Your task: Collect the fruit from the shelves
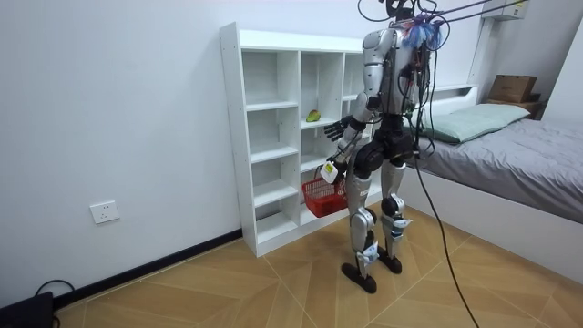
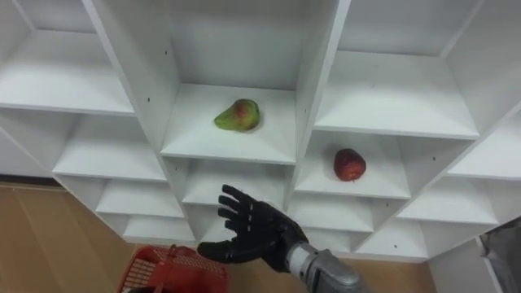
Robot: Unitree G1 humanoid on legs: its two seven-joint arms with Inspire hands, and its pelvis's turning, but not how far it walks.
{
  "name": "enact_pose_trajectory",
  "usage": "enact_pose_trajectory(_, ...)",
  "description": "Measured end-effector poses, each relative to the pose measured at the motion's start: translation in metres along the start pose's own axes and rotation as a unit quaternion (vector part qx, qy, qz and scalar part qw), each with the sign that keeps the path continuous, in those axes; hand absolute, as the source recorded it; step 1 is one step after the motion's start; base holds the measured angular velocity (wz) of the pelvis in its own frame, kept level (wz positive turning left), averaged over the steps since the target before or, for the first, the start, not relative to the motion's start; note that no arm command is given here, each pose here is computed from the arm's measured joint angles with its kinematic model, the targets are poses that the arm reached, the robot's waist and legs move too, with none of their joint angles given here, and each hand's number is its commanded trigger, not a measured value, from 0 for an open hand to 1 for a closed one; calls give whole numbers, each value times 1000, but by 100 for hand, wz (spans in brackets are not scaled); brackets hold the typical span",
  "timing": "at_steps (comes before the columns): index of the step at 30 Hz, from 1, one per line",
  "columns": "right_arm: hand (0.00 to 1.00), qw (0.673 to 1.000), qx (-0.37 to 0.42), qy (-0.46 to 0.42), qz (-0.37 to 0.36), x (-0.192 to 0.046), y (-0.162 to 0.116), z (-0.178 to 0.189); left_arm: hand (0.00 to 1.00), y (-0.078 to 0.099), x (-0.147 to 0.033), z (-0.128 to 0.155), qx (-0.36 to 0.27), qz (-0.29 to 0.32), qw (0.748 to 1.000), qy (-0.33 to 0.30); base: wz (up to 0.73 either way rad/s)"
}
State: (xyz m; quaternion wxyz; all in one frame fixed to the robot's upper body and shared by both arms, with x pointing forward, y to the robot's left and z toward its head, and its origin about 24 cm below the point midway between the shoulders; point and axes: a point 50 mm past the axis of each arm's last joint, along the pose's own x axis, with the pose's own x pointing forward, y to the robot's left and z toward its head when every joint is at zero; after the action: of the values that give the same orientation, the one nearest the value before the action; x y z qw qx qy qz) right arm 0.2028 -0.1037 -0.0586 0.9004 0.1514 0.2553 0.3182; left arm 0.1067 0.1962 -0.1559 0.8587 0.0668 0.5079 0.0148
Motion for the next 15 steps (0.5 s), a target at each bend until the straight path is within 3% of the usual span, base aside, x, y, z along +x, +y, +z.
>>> enact_pose_trajectory(8,0,993,-114,-15,5,3,9,20,100,6,-2,-6,-15,14,1000,6,1)
enact_pose_trajectory(15,0,978,-190,-66,-47,-1,5,51,100,12,-3,-12,-7,23,1000,14,2)
